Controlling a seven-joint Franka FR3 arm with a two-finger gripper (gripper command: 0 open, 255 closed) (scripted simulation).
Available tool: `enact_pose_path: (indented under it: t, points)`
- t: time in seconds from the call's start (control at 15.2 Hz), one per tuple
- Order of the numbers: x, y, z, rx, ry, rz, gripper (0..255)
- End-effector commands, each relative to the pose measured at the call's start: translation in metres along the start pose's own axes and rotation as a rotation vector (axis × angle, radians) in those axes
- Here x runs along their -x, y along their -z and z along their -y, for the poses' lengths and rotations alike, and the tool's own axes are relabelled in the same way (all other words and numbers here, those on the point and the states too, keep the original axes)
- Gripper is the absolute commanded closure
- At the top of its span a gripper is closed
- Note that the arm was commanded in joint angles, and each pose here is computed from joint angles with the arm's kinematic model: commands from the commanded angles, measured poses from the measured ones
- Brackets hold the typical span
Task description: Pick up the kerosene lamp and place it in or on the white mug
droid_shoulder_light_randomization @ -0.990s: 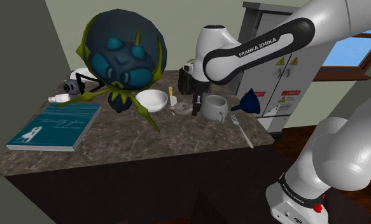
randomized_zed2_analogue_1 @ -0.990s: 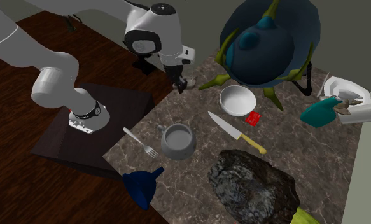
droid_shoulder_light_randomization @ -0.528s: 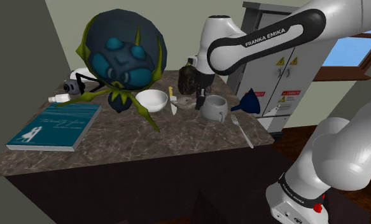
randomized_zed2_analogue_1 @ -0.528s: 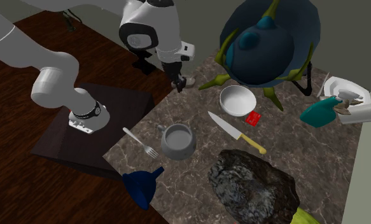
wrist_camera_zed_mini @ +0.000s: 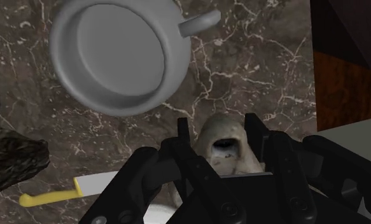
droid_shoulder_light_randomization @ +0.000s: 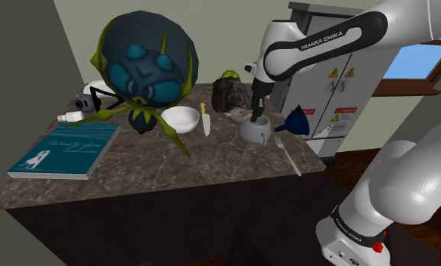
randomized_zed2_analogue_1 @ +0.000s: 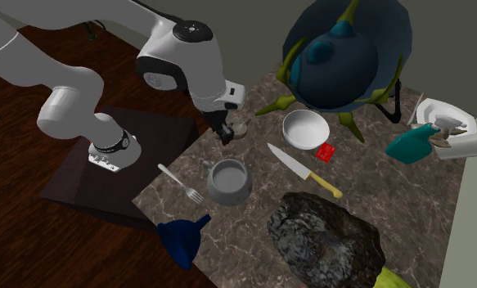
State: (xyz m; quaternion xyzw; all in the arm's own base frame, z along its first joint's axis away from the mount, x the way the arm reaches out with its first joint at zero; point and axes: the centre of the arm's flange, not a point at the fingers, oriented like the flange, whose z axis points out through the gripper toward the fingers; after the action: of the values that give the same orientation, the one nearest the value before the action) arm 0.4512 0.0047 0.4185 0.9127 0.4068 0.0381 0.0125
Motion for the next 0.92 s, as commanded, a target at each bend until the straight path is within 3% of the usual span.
enact_pose_path:
  t: [0.0,0.46,0.86]
  points:
    - [0.016,-0.004,-0.017,0.0,0.001,0.0,255]
    - [0.082,-0.009,-0.081,0.0,0.001,0.0,255]
    - [0.083,-0.041,-0.079,0.0,0.001,0.0,255]
